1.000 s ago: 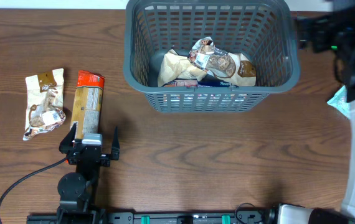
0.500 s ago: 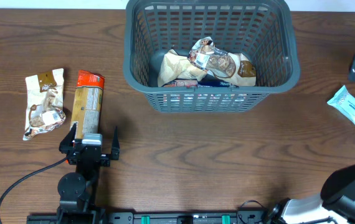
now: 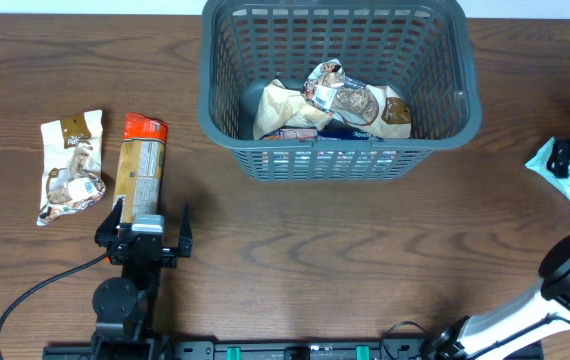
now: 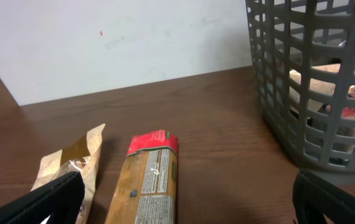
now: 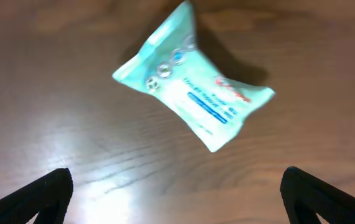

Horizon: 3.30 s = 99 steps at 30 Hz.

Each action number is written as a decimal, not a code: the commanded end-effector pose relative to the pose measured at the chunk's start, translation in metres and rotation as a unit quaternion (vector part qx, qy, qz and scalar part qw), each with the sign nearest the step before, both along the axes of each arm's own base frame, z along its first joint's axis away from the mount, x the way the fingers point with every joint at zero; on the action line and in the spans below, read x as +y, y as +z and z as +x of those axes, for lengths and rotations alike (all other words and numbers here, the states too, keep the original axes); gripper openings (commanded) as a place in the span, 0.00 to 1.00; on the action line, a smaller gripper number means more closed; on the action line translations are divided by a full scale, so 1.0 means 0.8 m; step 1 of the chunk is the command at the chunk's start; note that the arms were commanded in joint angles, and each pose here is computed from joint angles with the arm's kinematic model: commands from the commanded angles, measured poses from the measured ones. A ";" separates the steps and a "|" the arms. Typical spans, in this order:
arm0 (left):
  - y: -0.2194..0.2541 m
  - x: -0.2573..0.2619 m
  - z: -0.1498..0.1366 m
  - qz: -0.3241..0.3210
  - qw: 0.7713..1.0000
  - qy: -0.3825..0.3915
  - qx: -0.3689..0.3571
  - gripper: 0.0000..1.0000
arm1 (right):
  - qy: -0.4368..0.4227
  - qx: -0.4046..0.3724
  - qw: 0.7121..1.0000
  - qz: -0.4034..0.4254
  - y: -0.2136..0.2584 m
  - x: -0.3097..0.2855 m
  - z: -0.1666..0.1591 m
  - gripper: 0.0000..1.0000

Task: Pack container
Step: 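Move the right gripper to the mint-green toilet tissue pack and grasp, then lift the mint-green pack and carry it over the basket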

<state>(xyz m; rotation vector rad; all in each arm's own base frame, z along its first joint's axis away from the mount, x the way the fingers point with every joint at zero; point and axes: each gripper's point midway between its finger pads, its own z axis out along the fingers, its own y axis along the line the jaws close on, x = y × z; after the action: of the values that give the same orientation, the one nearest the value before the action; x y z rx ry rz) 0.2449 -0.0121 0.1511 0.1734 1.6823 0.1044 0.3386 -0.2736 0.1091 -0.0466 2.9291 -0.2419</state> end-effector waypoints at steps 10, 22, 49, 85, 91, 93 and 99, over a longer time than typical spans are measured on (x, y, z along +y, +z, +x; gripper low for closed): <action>-0.022 -0.003 0.000 -0.003 1.000 -0.005 0.025 0.99 | 0.166 0.005 0.981 -0.099 -0.023 -0.049 0.038 0.99; -0.013 -0.003 0.001 -0.004 1.000 -0.005 0.010 0.99 | 0.190 0.067 0.978 -0.053 -0.111 -0.050 0.025 0.99; 0.001 -0.003 0.003 -0.006 1.000 -0.005 -0.013 0.99 | 0.110 0.034 0.991 0.069 -0.155 -0.003 0.029 0.36; -0.025 -0.003 -0.001 -0.002 1.000 -0.005 0.031 0.99 | 0.080 -0.343 0.936 0.007 0.241 0.171 0.135 0.01; -0.025 -0.003 -0.001 -0.003 1.000 -0.005 0.031 0.99 | 0.141 -0.404 0.903 -0.013 0.314 0.232 0.123 0.01; -0.025 -0.003 -0.001 -0.003 1.000 -0.005 0.031 0.99 | 0.172 -0.423 0.890 -0.020 0.335 0.258 0.118 0.01; -0.025 -0.003 -0.001 -0.003 0.999 -0.007 0.031 0.99 | 0.380 -0.438 0.814 -0.033 0.368 0.381 0.086 0.01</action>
<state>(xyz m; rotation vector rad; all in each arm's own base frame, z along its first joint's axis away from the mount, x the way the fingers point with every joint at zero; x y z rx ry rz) 0.2451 -0.0143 0.1498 0.1828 1.6812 0.0937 0.4240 -0.0148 0.3835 -0.5861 1.9436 -0.1772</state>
